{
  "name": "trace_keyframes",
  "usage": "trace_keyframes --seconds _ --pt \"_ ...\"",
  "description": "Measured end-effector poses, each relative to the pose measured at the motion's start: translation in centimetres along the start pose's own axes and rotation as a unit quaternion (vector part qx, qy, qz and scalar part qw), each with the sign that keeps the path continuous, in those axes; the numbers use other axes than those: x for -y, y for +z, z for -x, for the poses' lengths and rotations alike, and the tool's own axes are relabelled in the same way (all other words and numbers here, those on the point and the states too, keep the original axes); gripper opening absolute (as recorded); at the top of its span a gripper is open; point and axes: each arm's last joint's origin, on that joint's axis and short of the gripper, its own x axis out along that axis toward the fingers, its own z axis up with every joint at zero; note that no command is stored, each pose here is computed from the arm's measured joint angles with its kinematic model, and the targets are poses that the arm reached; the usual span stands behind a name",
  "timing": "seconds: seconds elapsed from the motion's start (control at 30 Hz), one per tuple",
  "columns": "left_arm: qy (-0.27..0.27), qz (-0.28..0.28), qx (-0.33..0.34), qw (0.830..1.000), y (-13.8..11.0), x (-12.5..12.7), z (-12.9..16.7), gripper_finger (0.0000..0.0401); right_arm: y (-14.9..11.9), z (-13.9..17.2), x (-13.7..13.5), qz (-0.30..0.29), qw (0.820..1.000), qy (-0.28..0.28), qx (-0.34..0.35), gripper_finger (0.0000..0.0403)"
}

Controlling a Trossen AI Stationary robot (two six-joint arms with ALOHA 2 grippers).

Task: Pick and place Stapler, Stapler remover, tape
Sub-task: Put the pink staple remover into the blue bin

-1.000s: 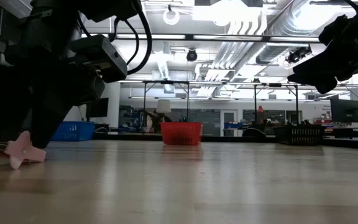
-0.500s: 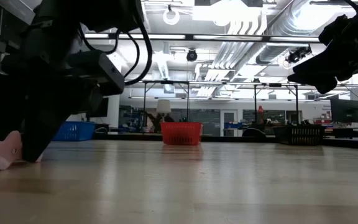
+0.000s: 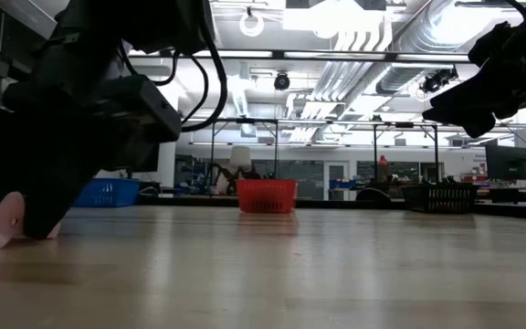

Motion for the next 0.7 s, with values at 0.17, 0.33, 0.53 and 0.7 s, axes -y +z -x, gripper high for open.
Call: trace_keyframes --seconds 0.17,0.33,0.53,0.7 --pt "0.004 0.001 -0.002 1.000 0.01 -0.09 -0.03 0.0137 0.00 0.00 0.00 0.000 1.000 0.000 0.000 0.0181" --pt "0.007 -0.006 -0.005 1.000 0.01 -0.16 -0.07 0.0092 0.00 0.00 0.00 0.000 1.000 0.000 0.000 0.0181" --pt "0.007 -0.014 -0.010 1.000 -0.02 -0.15 -0.07 0.0088 0.00 0.00 0.00 0.000 1.000 0.000 0.000 0.0181" --pt "0.017 -0.032 0.009 0.999 -0.30 0.22 0.76 0.0091 0.00 0.00 0.00 0.000 1.000 0.000 0.000 0.0181"
